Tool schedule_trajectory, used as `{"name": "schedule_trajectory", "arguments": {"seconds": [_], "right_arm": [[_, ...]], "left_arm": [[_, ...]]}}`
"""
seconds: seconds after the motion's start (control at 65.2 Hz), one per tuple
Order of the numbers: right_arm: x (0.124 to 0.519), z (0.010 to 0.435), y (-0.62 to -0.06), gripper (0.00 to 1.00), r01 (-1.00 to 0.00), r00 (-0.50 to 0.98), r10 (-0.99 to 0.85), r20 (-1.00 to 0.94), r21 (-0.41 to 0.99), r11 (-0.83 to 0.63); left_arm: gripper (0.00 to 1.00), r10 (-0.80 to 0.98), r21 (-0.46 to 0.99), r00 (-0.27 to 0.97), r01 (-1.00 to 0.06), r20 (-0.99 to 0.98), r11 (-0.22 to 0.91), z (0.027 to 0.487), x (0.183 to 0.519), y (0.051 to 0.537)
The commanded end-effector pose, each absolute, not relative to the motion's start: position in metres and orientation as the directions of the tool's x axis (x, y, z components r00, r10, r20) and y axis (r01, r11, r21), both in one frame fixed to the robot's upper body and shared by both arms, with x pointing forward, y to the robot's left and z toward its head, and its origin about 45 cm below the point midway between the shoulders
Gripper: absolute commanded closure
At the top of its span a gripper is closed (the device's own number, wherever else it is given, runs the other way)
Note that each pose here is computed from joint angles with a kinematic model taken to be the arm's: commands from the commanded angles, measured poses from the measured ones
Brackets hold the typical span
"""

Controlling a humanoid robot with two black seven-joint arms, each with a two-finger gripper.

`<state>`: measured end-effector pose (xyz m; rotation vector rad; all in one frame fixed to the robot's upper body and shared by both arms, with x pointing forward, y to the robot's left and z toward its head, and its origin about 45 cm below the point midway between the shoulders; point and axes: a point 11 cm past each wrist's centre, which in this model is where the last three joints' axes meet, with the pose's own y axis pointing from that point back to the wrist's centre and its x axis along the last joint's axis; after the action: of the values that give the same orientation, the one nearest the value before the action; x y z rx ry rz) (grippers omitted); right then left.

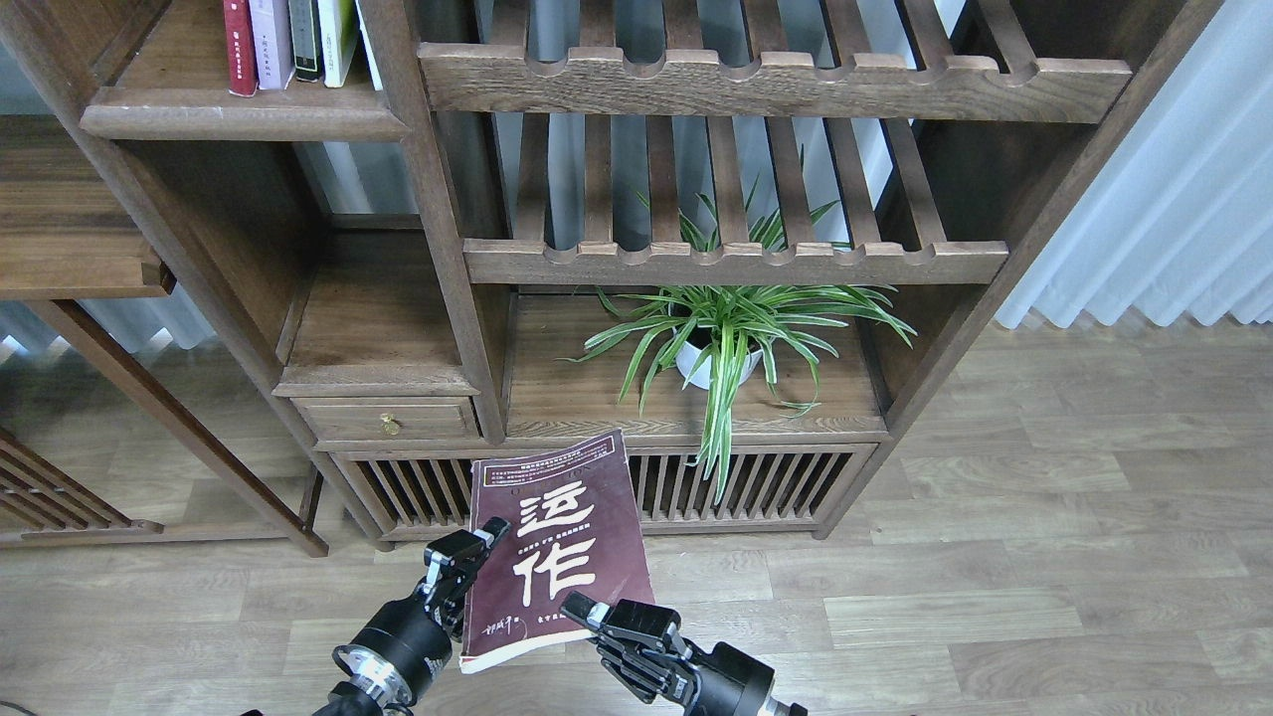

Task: Organize books on shelf

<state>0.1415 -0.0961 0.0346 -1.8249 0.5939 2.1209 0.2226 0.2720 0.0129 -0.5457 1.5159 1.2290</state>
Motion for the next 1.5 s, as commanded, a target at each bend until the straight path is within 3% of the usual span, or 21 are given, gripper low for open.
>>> {"name": "schedule_trajectory", "arguments": {"seconds": [0.0,0.138,0.245,0.46,0.613,0.997,1.135,1.487], "right_arm": [[0.143,0.032,-0.1,0.02,-0.473,-0.161,-0.069,-0.985,0.138,-0.87],[0.144,0.03,-0.104,0.02,-0.482,-0.166,-0.074,-0.983,0.146,-0.864],[0.143,0.026,-0.105,0.02,-0.482,-0.175,-0.081,-0.981,0.157,-0.862],[0.142,0.025,-0.106,0.02,-0.482,-0.18,-0.085,-0.98,0.163,-0.861],[0.142,0.025,-0.106,0.02,-0.482,-0.18,-0.085,-0.98,0.163,-0.861],[0.144,0.025,-0.107,0.02,-0.486,-0.178,-0.086,-0.98,0.163,-0.858],[0.144,0.025,-0.107,0.02,-0.486,-0.178,-0.086,-0.98,0.163,-0.858],[0.144,0.026,-0.107,0.02,-0.487,-0.176,-0.083,-0.981,0.16,-0.858]], "left_arm": [[0.94,0.351,0.404,-0.296,-0.867,-0.888,0.292,0.039,0.237,0.337],[0.94,0.431,0.319,-0.193,-0.917,-0.881,0.241,0.097,0.263,0.391],[0.94,0.491,0.182,-0.059,-0.961,-0.869,0.207,0.17,0.292,0.427],[0.94,0.586,-0.064,0.163,-0.98,-0.794,0.186,0.294,0.342,0.457],[0.93,0.634,-0.178,0.258,-0.966,-0.729,0.188,0.357,0.365,0.465],[0.93,0.746,-0.301,0.323,-0.938,-0.582,0.17,0.449,0.421,0.475],[0.93,0.745,-0.353,0.383,-0.912,-0.546,0.21,0.48,0.447,0.449],[0.93,0.699,-0.352,0.468,-0.88,-0.541,0.317,0.487,0.485,0.383]]}}
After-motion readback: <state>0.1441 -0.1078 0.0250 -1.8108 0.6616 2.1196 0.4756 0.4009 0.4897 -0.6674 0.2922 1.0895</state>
